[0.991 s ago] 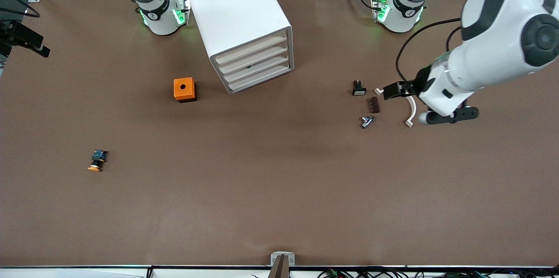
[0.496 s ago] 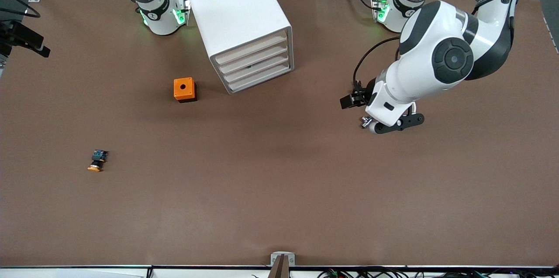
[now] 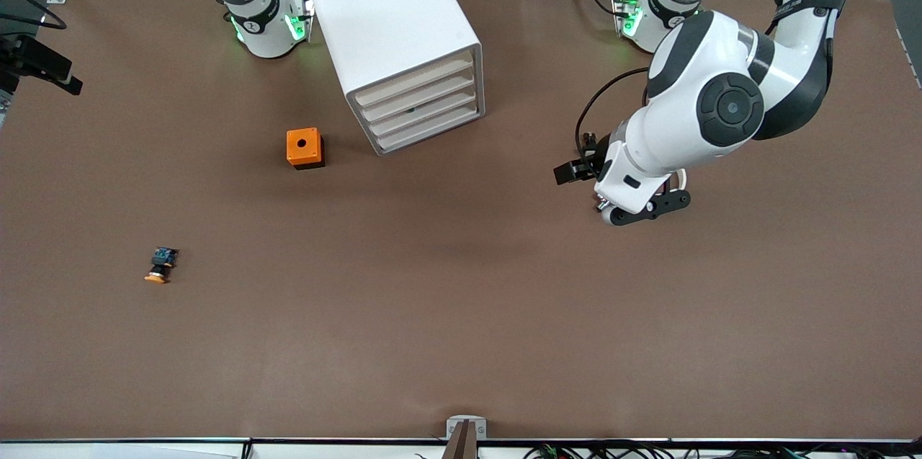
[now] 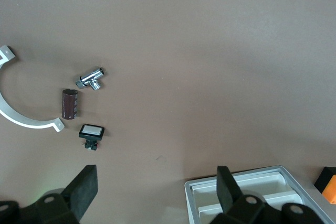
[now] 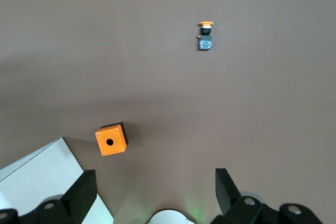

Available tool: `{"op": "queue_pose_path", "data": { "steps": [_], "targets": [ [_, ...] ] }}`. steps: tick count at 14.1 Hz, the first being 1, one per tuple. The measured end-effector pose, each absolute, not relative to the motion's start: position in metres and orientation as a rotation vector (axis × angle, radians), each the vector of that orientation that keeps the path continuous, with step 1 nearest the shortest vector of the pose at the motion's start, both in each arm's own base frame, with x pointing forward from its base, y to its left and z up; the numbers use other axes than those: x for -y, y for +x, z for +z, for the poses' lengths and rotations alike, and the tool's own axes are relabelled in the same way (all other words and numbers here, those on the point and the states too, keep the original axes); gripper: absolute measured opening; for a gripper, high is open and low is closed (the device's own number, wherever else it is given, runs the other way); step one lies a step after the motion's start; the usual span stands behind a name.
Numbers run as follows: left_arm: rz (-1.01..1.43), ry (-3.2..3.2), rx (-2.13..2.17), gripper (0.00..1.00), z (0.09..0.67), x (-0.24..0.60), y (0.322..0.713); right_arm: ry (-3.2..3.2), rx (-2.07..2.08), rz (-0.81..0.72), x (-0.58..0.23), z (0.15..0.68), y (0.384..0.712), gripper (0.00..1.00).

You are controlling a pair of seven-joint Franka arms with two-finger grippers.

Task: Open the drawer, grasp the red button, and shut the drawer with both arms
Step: 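Move the left gripper toward the white cabinet's drawers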

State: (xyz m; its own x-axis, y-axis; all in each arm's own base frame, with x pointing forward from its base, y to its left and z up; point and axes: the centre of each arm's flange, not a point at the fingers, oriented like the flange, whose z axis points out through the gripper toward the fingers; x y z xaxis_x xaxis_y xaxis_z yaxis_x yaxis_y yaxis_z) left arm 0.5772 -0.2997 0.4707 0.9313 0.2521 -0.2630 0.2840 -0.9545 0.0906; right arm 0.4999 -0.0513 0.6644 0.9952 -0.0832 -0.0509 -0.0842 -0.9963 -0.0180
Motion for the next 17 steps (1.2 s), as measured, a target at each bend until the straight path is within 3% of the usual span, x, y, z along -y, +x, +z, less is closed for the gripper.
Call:
{"op": "queue_pose_path", "data": {
  "steps": [11, 17],
  "targets": [
    [-0.452, 2.918, -0.868, 1.0, 0.444, 0.342, 0.573, -3.139, -0.136, 0.035, 0.054, 0.663, 0.498, 1.0],
    [-0.499, 2.733, -1.418, 1.0, 0.444, 0.345, 0.574, -3.14, -0.136, 0.027, 0.054, 0.663, 0.492, 1.0]
  ]
}}
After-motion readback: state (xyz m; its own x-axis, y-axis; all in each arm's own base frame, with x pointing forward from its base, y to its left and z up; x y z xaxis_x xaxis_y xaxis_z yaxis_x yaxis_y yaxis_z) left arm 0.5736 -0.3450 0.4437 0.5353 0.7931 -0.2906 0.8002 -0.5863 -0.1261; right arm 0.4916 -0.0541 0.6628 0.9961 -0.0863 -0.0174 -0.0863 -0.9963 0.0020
